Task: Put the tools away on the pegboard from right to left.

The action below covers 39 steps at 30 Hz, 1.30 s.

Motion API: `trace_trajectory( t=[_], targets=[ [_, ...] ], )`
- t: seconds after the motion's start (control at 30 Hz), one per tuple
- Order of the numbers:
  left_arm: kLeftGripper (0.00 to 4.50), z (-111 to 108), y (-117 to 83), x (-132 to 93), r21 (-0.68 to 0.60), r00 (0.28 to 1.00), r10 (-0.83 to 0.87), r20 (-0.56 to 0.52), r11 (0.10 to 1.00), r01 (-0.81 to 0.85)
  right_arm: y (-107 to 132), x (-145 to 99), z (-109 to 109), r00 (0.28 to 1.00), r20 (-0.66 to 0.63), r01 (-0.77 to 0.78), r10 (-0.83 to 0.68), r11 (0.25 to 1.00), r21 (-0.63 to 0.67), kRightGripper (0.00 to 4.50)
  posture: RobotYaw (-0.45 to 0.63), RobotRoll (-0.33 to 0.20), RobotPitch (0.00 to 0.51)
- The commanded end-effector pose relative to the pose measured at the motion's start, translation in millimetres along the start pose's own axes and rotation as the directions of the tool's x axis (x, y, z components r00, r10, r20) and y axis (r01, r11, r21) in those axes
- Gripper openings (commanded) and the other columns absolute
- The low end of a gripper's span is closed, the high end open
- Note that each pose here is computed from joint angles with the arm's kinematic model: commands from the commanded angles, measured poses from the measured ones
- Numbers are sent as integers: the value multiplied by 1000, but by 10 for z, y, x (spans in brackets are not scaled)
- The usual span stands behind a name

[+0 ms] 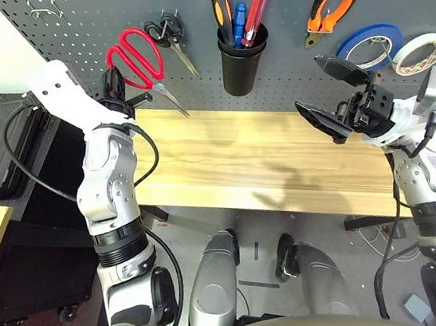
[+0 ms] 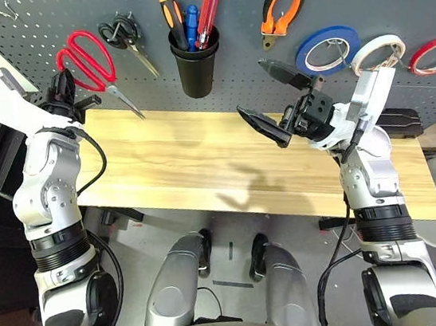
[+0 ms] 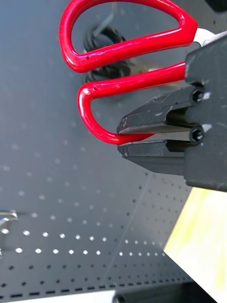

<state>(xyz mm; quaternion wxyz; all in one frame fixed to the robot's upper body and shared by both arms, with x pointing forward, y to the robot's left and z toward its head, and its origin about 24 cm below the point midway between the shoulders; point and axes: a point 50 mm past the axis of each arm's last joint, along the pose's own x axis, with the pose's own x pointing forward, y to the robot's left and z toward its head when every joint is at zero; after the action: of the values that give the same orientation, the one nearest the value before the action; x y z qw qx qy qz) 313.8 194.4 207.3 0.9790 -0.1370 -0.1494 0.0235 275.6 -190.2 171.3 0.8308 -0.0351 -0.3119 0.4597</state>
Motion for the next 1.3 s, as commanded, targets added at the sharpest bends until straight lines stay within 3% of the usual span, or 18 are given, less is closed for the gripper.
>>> trace_trajectory(
  t=[0.03,0.43,1.3],
  targets=[
    [28,76,-87,-12,-15,998,-53,32,998,53,19,7,2,1000,-1,-6,6,1000,-7,4500,275,0,185],
    [28,-6,-232,172,19,995,-95,-21,995,96,42,39,-45,1000,-6,-4,4,1000,-1,4500,271,0,181],
    [28,-194,-72,353,59,996,-13,-88,998,18,68,77,-67,1000,-12,7,-7,1000,-7,4500,254,0,173]
  ],
)
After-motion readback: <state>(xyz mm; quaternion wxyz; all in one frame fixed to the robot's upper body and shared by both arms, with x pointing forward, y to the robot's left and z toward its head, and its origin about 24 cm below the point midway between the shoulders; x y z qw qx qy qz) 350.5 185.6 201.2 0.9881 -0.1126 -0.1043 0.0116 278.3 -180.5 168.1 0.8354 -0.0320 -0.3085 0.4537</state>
